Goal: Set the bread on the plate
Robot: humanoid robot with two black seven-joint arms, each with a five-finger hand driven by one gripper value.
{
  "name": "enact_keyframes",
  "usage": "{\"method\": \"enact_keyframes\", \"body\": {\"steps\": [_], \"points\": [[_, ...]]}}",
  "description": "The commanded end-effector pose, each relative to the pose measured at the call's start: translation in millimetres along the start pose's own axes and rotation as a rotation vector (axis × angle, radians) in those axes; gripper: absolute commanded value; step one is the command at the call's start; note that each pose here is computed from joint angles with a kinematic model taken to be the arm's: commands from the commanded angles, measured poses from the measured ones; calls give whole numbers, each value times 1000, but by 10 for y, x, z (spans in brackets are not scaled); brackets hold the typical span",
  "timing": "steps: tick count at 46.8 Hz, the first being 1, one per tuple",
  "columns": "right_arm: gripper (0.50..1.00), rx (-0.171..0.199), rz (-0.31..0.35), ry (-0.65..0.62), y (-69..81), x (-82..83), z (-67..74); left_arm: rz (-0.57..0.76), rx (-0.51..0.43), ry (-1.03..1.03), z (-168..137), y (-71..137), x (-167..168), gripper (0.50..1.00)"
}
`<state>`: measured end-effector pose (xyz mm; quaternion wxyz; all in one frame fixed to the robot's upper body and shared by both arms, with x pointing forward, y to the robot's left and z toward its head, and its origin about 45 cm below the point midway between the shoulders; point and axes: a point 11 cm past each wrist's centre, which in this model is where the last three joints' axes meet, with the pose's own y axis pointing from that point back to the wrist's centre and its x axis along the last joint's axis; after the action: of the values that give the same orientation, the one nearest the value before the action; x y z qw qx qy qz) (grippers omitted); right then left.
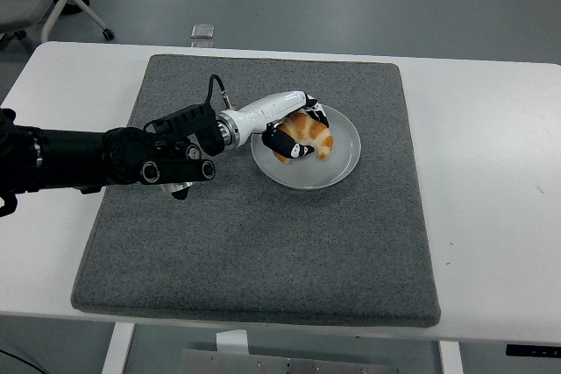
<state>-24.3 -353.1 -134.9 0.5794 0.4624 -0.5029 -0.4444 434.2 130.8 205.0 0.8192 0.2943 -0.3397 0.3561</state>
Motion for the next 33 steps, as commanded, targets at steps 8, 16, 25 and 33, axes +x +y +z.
{"method": "enact_keyframes", "body": {"steps": [8, 16, 25, 33], "points": [[930, 0, 0, 0, 0, 0, 0, 0, 11, 9, -52, 19, -39, 500], [930, 0, 0, 0, 0, 0, 0, 2, 14, 12, -65, 25, -52, 576], [930, 0, -2, 0, 0, -2, 0, 6, 18, 16, -76, 29, -38, 737], [930, 0, -2, -1, 0, -2, 0, 8, 22, 18, -86, 36, -32, 797]]}}
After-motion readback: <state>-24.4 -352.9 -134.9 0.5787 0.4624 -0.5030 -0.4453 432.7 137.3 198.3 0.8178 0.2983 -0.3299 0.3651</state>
